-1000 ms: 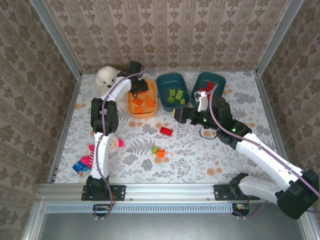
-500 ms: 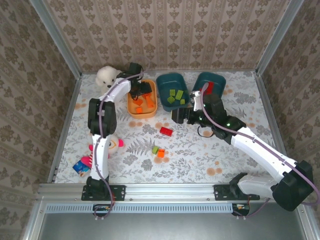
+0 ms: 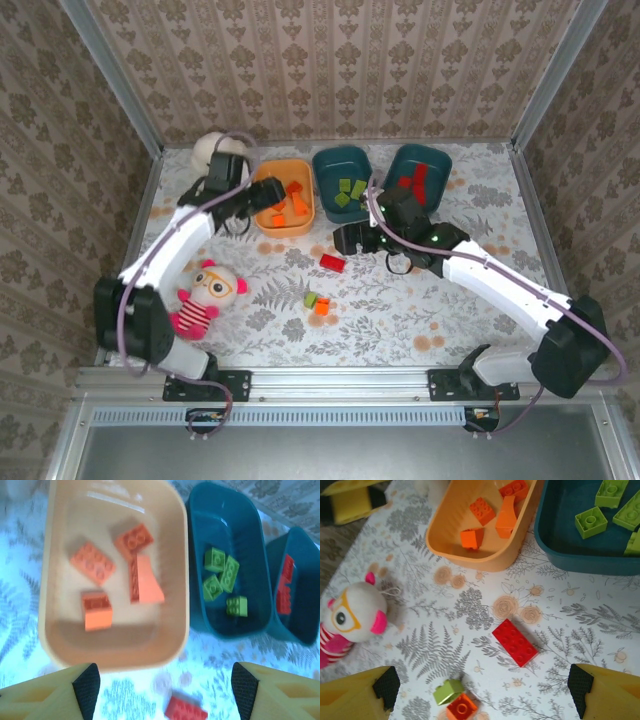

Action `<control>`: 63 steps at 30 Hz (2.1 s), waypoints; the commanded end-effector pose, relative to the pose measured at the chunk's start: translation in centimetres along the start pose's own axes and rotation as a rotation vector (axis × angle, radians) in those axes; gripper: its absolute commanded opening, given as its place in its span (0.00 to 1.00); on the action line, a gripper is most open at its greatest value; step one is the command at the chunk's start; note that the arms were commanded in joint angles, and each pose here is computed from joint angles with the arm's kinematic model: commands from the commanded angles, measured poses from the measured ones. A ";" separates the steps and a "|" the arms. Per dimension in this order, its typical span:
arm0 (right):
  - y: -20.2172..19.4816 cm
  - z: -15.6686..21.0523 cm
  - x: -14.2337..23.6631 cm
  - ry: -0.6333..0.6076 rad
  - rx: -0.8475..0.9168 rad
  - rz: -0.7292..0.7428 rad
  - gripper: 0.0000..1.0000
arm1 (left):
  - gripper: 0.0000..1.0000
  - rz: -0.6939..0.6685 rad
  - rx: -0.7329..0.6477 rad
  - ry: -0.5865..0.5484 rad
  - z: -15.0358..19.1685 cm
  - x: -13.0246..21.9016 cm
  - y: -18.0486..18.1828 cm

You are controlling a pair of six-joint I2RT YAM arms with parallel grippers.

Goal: Sort the legos into containers by color

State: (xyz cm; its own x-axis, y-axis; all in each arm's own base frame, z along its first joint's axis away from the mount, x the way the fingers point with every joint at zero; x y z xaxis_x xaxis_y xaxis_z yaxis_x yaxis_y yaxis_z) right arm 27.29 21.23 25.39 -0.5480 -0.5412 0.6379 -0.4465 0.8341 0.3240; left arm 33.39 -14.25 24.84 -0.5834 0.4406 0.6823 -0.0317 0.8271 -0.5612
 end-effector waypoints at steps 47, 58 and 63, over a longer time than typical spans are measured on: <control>-7.7 -2.2 -9.3 0.376 0.053 0.346 0.29 | 0.80 0.201 0.174 -0.021 13.8 6.8 2.0; -22.5 -7.2 -5.0 0.233 -0.275 0.721 0.29 | 0.81 0.345 0.070 0.052 9.8 1.8 -6.1; -26.5 -9.5 -6.7 0.224 -0.290 0.829 0.29 | 0.81 0.371 0.050 0.065 8.7 0.5 -7.9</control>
State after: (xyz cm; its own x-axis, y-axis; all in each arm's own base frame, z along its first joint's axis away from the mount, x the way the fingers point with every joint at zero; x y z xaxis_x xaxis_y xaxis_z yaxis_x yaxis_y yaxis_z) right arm 48.40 5.04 19.36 -0.4781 0.1561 0.8643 0.1776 0.9809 -0.0789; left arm 25.67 -22.42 23.79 -0.5183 0.6806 0.5179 0.0425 0.6253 -0.7792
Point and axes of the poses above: each hand's point on the last joint's axis, 136 mm out from that joint toward the fingers, its own x axis back along the fingers, its own y axis along the line the jaws close on, z = x × y, the point moved 7 cm from there along x, back along the fingers, and after that the axes turned 2 degrees about x, right-handed, at the moved point
